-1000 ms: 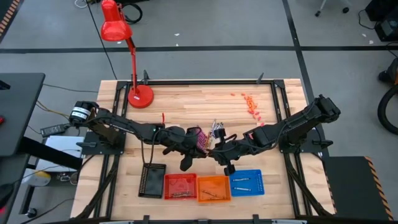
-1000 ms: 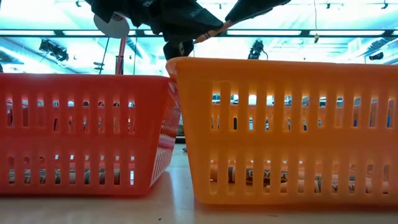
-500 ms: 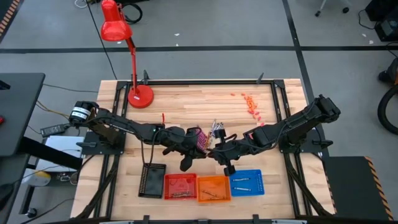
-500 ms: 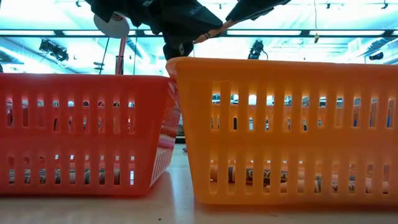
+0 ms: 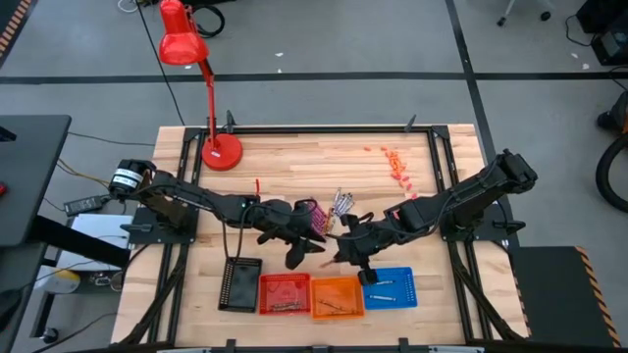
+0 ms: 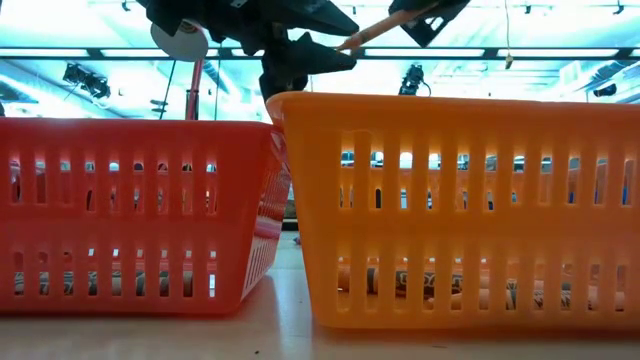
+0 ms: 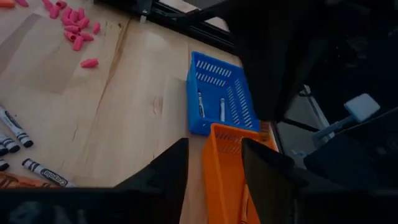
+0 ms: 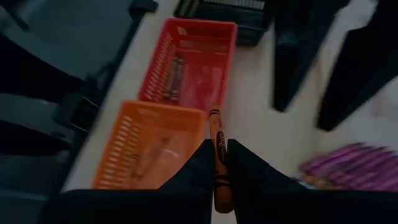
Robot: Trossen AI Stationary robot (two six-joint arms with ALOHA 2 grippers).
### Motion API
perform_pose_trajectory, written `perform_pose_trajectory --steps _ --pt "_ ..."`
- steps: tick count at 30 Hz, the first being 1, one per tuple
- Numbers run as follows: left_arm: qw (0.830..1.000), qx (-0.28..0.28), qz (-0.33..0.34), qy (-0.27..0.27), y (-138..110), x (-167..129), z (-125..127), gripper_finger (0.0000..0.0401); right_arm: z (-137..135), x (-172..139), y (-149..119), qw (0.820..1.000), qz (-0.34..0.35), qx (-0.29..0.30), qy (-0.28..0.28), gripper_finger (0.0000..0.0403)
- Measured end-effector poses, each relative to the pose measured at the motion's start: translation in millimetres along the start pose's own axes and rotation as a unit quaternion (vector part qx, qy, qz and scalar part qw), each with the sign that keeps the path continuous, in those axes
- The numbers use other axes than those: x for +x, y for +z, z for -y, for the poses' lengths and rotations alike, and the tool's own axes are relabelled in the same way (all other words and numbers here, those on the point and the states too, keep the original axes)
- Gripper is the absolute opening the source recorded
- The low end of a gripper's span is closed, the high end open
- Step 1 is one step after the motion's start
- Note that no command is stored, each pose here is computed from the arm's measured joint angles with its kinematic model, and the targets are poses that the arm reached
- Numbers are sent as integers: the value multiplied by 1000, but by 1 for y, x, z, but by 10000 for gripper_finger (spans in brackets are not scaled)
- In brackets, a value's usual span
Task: Sort crayons
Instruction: Put the orange crayon into the orange bin
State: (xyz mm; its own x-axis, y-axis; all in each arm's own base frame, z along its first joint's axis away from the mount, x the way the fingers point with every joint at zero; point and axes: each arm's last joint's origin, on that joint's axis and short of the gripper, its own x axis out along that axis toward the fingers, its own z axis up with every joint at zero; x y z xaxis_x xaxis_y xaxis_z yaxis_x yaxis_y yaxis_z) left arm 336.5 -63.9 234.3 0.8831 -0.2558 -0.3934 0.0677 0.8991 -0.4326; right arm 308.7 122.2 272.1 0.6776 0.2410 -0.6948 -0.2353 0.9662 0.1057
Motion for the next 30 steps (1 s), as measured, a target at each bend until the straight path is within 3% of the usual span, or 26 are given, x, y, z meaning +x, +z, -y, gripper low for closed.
perform_pose_trajectory --steps 9,15,25,30 --pt "996 -52 26 61 1 0 -4 155 -22 23 -36 997 2 74 10 37" --pt "993 -70 39 86 1 -1 -6 155 -39 53 -52 996 -15 89 16 37" --pt "988 -107 13 106 -6 -1 -8 155 -40 72 -52 995 -3 102 20 38" --pt "988 -111 8 109 -7 -1 -7 155 -41 71 -51 994 3 105 23 59"
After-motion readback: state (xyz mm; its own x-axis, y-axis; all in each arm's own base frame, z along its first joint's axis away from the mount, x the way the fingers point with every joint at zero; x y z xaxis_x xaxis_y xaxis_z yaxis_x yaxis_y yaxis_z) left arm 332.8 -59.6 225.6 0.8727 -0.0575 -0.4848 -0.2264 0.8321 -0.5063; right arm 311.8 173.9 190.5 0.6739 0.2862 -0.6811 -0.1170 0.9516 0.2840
